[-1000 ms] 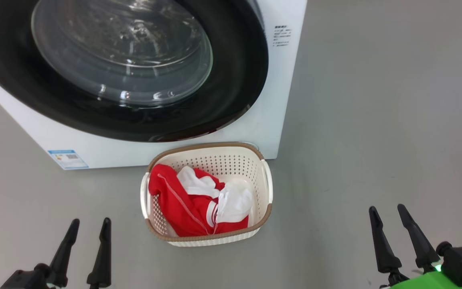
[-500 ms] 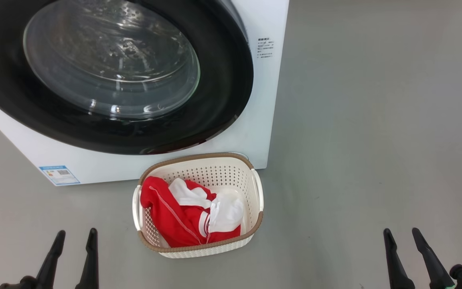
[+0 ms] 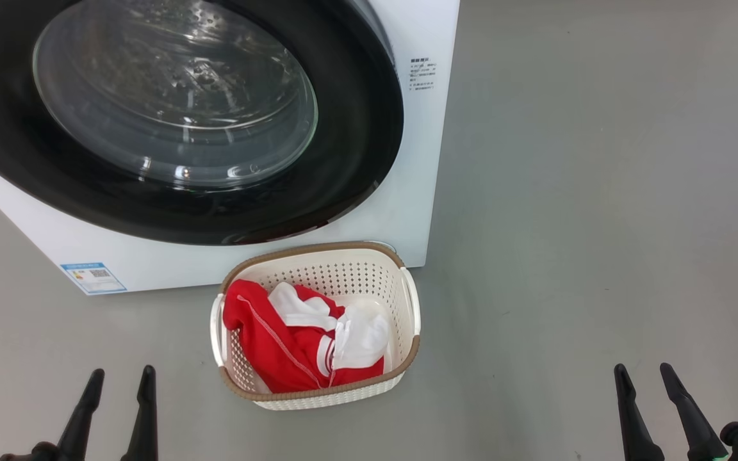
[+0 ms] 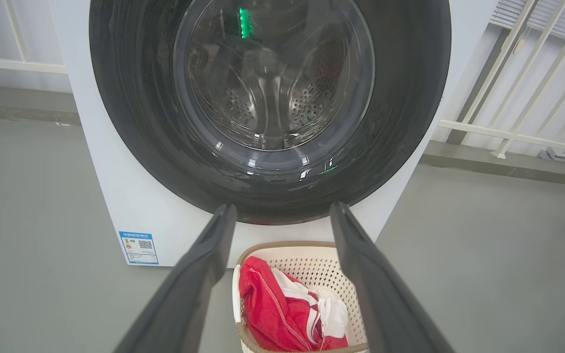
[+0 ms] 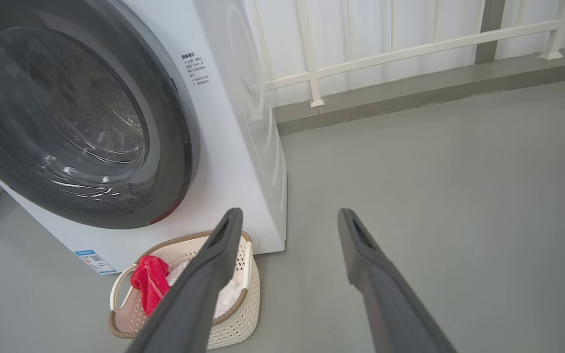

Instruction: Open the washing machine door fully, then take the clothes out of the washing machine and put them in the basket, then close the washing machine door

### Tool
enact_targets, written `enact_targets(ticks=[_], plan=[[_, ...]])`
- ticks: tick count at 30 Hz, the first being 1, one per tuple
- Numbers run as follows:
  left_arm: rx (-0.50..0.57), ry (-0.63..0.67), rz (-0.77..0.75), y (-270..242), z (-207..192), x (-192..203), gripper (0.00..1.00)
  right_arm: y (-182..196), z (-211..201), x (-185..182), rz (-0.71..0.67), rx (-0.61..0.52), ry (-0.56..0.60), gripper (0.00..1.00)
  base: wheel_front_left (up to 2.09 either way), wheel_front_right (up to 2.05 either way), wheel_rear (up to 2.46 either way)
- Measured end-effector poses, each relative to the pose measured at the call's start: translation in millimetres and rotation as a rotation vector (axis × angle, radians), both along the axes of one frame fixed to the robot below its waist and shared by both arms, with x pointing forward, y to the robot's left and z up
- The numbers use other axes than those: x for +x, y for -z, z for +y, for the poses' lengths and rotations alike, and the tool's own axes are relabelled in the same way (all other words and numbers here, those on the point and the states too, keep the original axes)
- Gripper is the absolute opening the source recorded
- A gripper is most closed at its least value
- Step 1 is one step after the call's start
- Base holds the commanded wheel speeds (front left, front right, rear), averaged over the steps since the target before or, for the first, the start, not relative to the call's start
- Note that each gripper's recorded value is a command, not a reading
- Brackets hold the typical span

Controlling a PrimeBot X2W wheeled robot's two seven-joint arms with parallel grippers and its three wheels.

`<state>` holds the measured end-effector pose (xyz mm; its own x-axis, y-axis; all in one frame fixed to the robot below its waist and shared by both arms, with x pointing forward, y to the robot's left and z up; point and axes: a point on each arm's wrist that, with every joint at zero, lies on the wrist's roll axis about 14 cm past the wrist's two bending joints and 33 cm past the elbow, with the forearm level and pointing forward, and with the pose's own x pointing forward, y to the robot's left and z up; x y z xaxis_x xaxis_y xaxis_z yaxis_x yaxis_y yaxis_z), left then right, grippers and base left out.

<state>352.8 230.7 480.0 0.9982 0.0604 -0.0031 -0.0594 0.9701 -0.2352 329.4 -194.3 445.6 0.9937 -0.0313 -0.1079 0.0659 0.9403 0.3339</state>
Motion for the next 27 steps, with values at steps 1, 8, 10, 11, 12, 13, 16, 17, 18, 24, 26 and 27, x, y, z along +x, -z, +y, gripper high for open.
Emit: enact_targets(ticks=[1,8,10,11,12,13,16,17,18,24,26,27], plan=[[0.0,0.0,0.0,0.1,-0.1,-0.2,1.0,0.0,0.2,0.2,0.0,0.0,-0.001,1.0,0.0,0.0,0.0],[-0.058,-0.002,0.083,27.9,-14.0,-6.7,0.0,25.0,5.3,-9.6,0.083,0.024,0.005,0.0,0.0,0.0,0.0],[-0.077,-0.003,0.09,29.6,-15.6,-7.0,0.0,25.6,5.0,-10.0,0.085,0.034,0.009,0.0,0.0,0.0,0.0],[-0.086,-0.005,0.089,29.3,-15.2,-7.1,0.0,25.8,4.9,-10.2,0.087,0.043,0.011,0.0,0.0,0.0,0.0],[-0.094,-0.008,0.087,28.8,-15.0,-7.1,0.0,25.9,4.6,-10.4,0.089,0.056,0.015,0.0,0.0,0.0,0.0],[-0.102,-0.009,0.088,28.8,-14.9,-7.1,0.0,25.5,4.2,-10.5,0.087,0.069,0.021,0.0,0.0,0.0,0.0],[-0.136,-0.015,0.09,29.0,-14.5,-7.2,0.0,25.6,3.7,-10.8,0.089,0.094,0.029,0.0,0.0,0.0,0.0],[-0.145,-0.017,0.094,29.9,-14.4,-7.4,0.0,25.6,3.4,-10.8,0.089,0.103,0.032,0.0,0.0,0.0,0.0],[-0.153,-0.019,0.095,30.2,-14.3,-7.5,0.0,25.7,3.1,-10.8,0.089,0.115,0.037,0.0,0.0,0.0,0.0],[-0.212,-0.03,0.104,32.2,-13.8,-7.8,0.0,25.8,1.6,-9.4,0.092,0.172,0.053,0.0,0.0,0.0,0.0],[-0.23,-0.033,0.105,32.4,-13.6,-7.8,0.0,26.2,0.9,-9.6,0.093,0.196,0.062,0.0,0.0,0.0,0.0],[-0.242,-0.035,0.107,32.8,-13.6,-7.8,0.0,26.4,0.9,-9.4,0.095,0.202,0.063,0.0,0.0,0.0,0.0]])
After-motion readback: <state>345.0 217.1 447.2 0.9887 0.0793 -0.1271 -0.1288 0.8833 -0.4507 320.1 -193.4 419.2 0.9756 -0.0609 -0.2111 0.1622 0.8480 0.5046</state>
